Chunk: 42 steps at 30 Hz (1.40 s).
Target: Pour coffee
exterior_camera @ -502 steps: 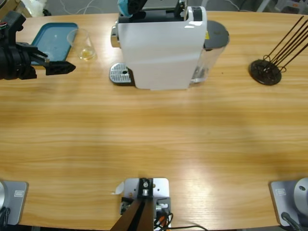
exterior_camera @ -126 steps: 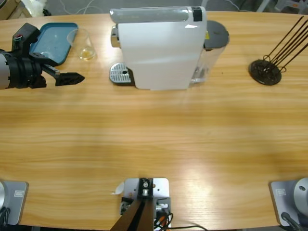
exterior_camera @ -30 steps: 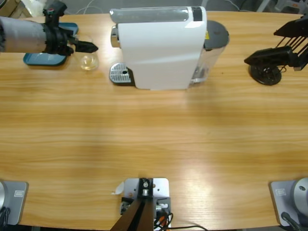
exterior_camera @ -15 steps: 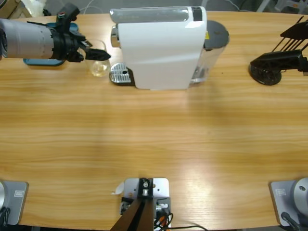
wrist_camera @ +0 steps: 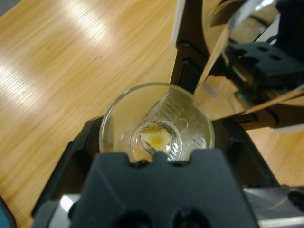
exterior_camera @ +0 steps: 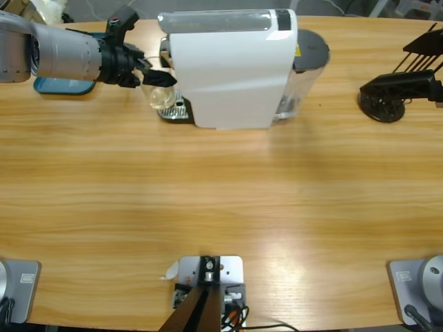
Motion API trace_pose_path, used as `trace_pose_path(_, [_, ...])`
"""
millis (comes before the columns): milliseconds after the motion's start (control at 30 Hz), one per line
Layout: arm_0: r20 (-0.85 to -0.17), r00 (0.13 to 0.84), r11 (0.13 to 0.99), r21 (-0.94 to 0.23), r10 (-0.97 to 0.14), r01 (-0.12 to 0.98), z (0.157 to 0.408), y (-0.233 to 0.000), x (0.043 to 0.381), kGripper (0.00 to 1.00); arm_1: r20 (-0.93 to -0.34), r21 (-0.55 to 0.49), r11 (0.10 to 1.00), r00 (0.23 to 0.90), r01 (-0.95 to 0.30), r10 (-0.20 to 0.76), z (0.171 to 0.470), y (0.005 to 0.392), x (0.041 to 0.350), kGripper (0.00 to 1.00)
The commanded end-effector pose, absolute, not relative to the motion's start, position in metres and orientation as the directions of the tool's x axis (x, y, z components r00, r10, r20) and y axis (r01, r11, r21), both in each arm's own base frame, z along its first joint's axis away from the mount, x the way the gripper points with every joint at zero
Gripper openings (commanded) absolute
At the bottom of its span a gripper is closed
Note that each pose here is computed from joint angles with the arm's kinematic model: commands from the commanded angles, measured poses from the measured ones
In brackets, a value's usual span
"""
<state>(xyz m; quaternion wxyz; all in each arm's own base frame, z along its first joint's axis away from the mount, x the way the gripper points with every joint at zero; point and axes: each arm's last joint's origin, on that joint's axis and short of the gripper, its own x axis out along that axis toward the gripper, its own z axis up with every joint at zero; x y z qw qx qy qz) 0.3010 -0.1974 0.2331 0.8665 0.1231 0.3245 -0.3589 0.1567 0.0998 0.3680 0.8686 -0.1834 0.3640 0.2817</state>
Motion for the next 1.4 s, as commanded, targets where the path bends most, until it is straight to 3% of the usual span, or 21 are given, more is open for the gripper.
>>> trace_pose_path(33, [-0.693,0.463,0.676,-0.048,-0.553,0.736,0.209,-0.208,0.305,0.504,-0.733,-0.127,0.777,0.586,-0.617,0.345,0.364,0.095,0.151,1.000])
trace_pose_path(200, [-0.707,0.445,0.671,-0.055,-0.550,0.740,0.205,-0.208,0.304,0.697,-0.733,-0.132,0.776,0.588,-0.616,0.341,0.364,0.095,0.151,1.000])
trace_pose_path(267, [-0.708,0.445,0.670,-0.054,-0.549,0.741,0.205,-0.208,0.304,0.871,-0.733,-0.134,0.777,0.589,-0.615,0.339,0.364,0.095,0.151,1.000])
trace_pose_path(300, [-0.708,0.444,0.669,-0.054,-0.549,0.741,0.205,-0.208,0.304,0.907,-0.733,-0.134,0.777,0.589,-0.615,0.339,0.364,0.095,0.151,1.000])
trace_pose_path(667, [-0.722,0.423,0.657,-0.057,-0.547,0.752,0.212,-0.197,0.284,0.991,-0.736,-0.137,0.776,0.588,-0.616,0.336,0.363,0.095,0.152,1.000])
trace_pose_path(1033, [-0.715,0.473,0.698,-0.028,-0.514,0.716,0.237,-0.159,0.244,0.987,-0.737,-0.137,0.771,0.584,-0.622,0.340,0.357,0.096,0.151,1.000])
trace_pose_path(1200, [-0.729,0.501,0.780,-0.073,-0.467,0.622,0.232,-0.135,0.229,0.973,-0.738,-0.139,0.770,0.583,-0.622,0.338,0.357,0.096,0.151,1.000])
trace_pose_path(1400, [-0.746,0.595,0.911,-0.038,-0.299,0.411,0.217,-0.118,0.253,0.973,-0.738,-0.138,0.770,0.583,-0.623,0.339,0.357,0.096,0.150,1.000])
